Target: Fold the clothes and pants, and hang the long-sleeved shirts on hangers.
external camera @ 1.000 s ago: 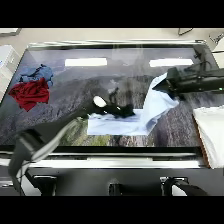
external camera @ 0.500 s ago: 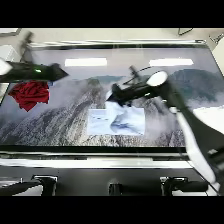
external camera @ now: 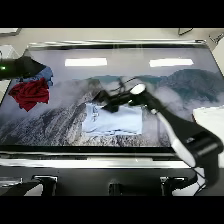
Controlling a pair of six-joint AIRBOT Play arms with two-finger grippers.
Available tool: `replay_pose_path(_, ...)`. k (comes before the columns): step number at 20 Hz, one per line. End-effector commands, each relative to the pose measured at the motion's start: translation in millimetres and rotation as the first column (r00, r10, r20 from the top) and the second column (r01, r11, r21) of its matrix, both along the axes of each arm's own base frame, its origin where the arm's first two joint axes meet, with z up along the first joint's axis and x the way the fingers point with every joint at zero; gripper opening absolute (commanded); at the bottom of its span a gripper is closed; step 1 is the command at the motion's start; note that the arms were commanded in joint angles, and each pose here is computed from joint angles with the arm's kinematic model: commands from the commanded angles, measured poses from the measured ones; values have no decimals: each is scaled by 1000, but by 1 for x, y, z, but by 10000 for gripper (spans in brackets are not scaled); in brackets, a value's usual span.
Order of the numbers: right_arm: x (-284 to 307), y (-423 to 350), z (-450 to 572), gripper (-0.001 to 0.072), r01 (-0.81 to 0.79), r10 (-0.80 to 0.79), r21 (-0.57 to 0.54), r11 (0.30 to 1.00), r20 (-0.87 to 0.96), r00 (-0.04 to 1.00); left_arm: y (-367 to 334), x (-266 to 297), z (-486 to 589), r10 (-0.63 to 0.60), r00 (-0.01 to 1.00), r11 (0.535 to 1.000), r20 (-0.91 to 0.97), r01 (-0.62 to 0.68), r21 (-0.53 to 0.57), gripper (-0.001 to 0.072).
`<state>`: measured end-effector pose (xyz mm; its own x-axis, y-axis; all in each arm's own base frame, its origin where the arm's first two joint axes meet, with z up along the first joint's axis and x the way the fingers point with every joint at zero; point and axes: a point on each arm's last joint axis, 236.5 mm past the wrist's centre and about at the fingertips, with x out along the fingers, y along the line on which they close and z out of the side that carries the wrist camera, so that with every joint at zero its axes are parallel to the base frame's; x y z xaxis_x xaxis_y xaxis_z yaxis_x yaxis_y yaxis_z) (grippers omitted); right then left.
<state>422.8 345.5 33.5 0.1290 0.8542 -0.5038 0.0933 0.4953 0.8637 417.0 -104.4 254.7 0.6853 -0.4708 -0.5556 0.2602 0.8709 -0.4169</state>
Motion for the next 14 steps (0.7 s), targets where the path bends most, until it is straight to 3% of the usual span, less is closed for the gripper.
replay_pose_path(1,8,-139,-3,704,12,-13,-231,973,-3,1000,6,-2,0,11,1000,1000,7,-11,29,21)
replay_pose_path(3,-25,-252,-41,695,-31,-62,-496,868,-170,984,6,-2,0,11,1000,1000,7,-11,29,21)
replay_pose_path(4,-44,-283,-58,687,-62,-93,-554,830,-247,965,6,-2,0,11,1000,1000,7,-11,29,21)
replay_pose_path(6,-66,-286,-85,665,-68,-111,-500,863,-319,941,6,-2,0,9,1000,1000,6,-10,28,21)
replay_pose_path(10,-57,-222,-114,651,11,-74,-240,971,-256,964,6,-2,0,20,1000,1000,-4,-20,15,21)
replay_pose_path(14,-61,-201,-128,583,-23,-30,-180,983,-286,958,6,-2,0,24,1000,1000,-7,-24,10,21)
